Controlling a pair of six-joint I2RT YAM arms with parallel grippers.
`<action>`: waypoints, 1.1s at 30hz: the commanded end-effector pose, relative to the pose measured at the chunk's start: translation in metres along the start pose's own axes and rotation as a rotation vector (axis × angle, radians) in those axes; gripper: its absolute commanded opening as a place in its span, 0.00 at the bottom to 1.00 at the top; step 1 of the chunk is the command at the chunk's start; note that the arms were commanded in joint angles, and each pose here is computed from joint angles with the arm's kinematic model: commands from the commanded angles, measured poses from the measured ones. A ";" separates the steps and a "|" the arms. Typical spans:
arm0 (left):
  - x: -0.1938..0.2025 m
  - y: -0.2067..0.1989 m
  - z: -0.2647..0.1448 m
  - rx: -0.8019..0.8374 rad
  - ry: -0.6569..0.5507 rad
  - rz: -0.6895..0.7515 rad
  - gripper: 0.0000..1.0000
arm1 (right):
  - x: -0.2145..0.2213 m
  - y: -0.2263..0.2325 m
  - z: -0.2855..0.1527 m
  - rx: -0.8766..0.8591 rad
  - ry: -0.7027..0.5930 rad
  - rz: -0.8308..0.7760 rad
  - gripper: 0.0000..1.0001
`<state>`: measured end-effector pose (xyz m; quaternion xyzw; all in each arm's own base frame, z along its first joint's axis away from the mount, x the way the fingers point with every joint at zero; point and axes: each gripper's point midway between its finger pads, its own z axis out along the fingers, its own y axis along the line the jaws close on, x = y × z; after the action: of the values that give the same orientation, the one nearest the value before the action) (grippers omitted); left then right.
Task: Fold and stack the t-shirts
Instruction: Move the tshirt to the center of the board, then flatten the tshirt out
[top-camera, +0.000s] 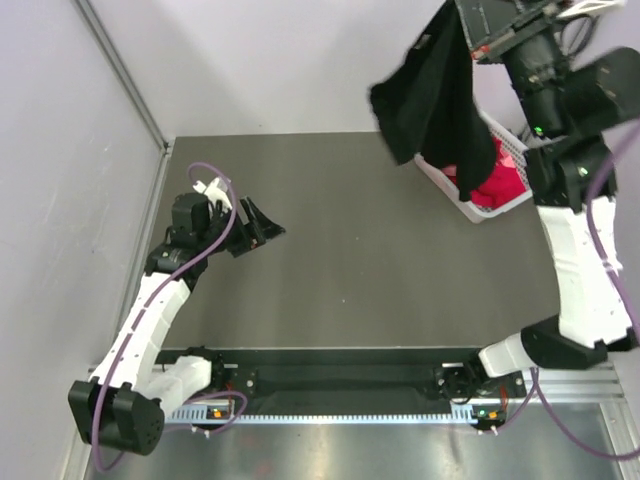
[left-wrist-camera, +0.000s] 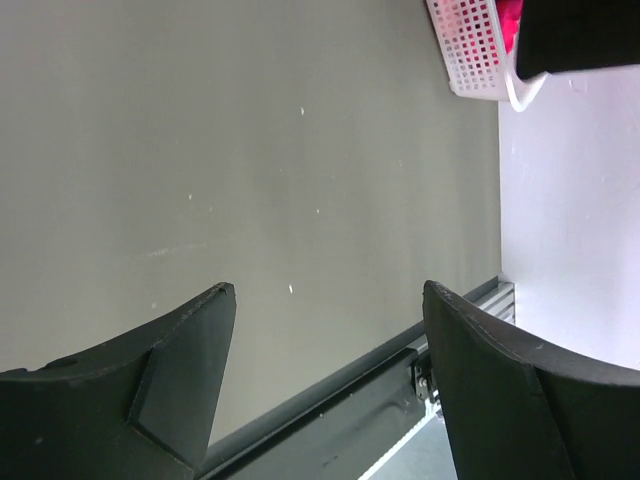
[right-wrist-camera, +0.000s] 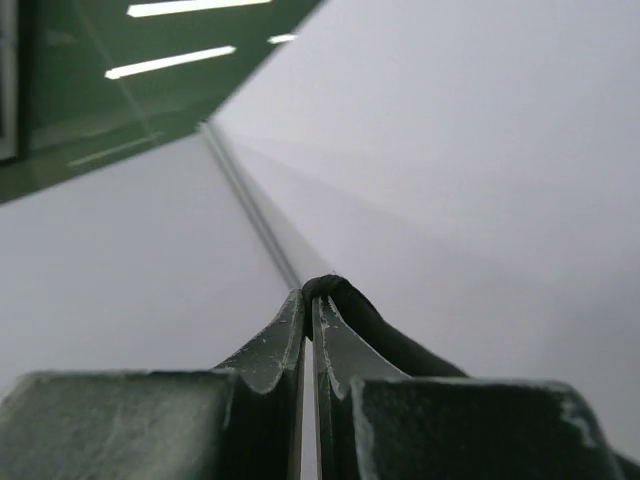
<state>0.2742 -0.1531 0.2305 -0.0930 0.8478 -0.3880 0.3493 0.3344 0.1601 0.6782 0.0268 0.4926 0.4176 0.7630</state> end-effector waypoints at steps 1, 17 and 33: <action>0.002 0.000 -0.011 -0.016 -0.025 -0.017 0.80 | -0.021 0.053 -0.018 -0.126 -0.029 0.096 0.00; -0.033 0.033 -0.087 -0.438 -0.272 -0.056 0.88 | 0.273 -0.100 -0.219 0.378 0.969 0.110 0.66; 0.131 0.046 0.059 -0.442 0.498 0.068 0.79 | 0.424 -0.094 -0.392 0.276 1.433 0.441 0.65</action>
<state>0.2253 -0.2084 0.1115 -0.0496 0.9678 -0.2189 0.1136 0.1642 0.1983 0.1128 -0.0284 0.9326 0.3288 0.1458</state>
